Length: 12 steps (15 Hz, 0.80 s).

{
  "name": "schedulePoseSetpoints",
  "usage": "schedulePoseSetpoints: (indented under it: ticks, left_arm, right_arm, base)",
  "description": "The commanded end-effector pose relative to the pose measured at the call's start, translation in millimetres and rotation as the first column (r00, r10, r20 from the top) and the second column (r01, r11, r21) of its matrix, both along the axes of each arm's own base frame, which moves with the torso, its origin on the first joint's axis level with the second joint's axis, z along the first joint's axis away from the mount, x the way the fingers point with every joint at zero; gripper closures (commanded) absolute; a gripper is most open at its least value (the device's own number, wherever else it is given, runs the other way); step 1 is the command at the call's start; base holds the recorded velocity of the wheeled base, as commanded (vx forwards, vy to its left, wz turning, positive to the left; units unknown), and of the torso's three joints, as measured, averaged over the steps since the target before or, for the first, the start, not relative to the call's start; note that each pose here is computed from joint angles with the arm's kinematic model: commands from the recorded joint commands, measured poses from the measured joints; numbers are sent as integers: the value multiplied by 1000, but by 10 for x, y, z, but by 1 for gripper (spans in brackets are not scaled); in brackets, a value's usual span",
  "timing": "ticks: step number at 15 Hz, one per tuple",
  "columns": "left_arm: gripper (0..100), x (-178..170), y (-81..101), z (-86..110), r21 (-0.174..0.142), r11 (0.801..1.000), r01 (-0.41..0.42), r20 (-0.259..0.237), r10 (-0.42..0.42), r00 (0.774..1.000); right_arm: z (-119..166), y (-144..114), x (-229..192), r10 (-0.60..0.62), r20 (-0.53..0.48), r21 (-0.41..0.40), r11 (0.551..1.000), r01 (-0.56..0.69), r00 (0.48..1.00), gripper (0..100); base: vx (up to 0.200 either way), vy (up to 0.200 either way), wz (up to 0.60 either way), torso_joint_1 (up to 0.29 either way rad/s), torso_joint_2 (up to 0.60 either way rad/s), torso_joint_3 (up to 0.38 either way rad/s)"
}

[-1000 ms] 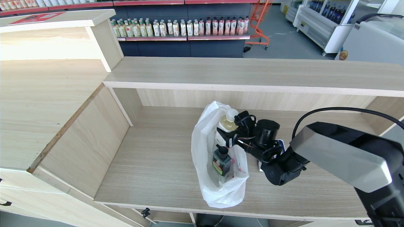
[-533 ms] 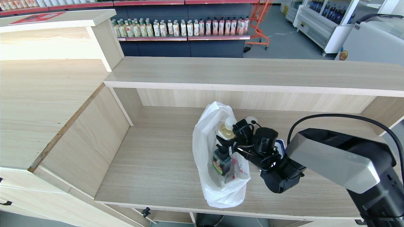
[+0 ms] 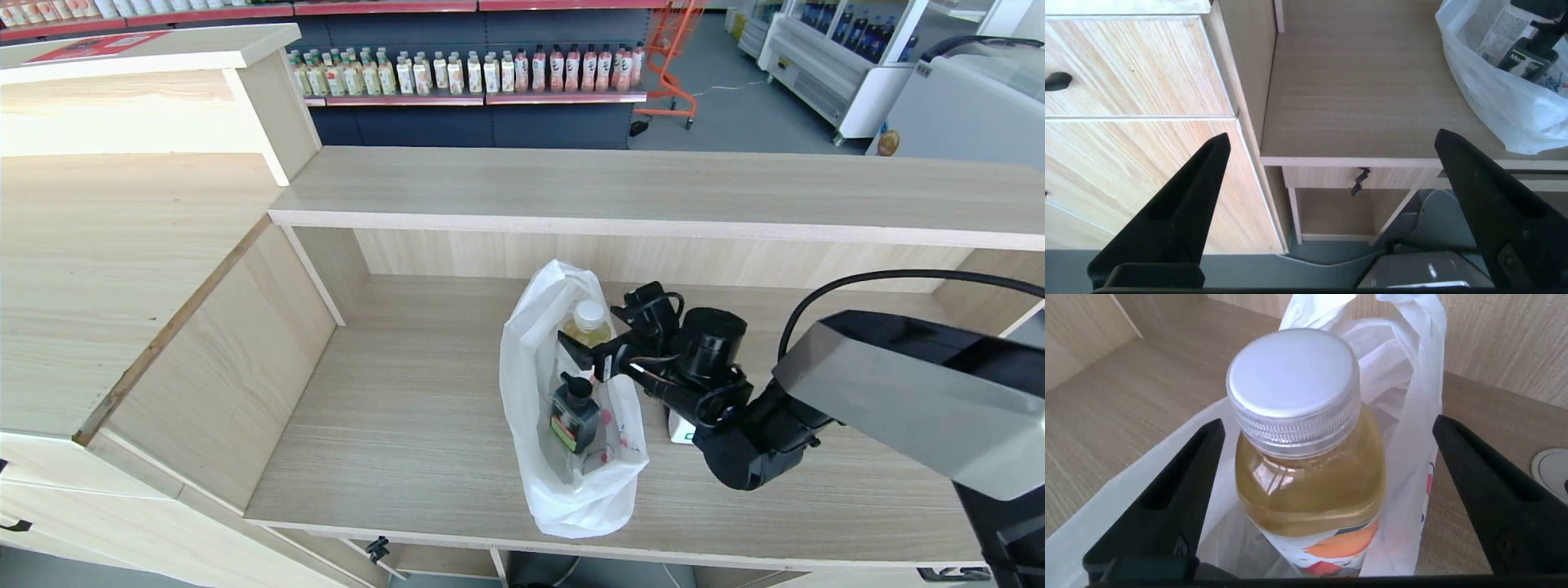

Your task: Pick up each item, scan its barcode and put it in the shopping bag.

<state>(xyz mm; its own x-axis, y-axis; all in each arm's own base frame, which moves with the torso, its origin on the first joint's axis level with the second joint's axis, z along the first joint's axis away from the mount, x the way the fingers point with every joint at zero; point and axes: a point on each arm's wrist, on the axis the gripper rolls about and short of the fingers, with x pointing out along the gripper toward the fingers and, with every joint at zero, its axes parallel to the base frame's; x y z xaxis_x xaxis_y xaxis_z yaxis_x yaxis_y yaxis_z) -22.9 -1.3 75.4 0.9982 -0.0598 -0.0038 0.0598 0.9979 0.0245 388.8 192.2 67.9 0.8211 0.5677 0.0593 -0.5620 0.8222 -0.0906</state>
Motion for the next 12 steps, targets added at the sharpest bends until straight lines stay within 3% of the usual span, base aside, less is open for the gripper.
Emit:
schedulePoseSetpoints:
  ticks: [1, 4, 7, 9, 11, 12]
  left_arm:
    - [0, -1, 0, 1, 0, 1000, 0, 1, 0, 1000]
    - [0, -1, 0, 1, 0, 1000, 0, 1, 0, 1000]
    - [0, -1, 0, 1, 0, 1000, 0, 1, 0, 1000]
    - [0, -1, 0, 1, 0, 1000, 0, 1, 0, 1000]
    - [0, -1, 0, 1, 0, 1000, 0, 1, 0, 1000]
    - [0, 1, 0, -4, 0, 1000, 0, -1, 0, 1000]
  right_arm:
    - [500, -175, -349, 8, 0, 87, 996, -8, 1000, 0]
    - [911, -502, -992, 12, -58, 128, 992, -5, 998, 0]
    - [1250, -973, -1946, -35, -124, 87, 995, 46, 992, 0]
    - [1135, -1431, -2706, -378, -115, 3, 924, 381, 918, 0]
    - [889, -1716, -3283, -435, -118, -8, 899, 437, 893, 0]
    - [750, -1854, -3516, -531, -135, -36, 846, 532, 837, 0]
  base:
    - [0, 0, 0, 0, 0, 0]
    - [0, 0, 0, 0, 0, 0]
    - [0, 0, 0, 0, 0, 0]
    - [0, 0, 0, 0, 0, 0]
    - [0, 0, 0, 0, 0, 0]
    - [0, 0, 0, 0, 0, 0]
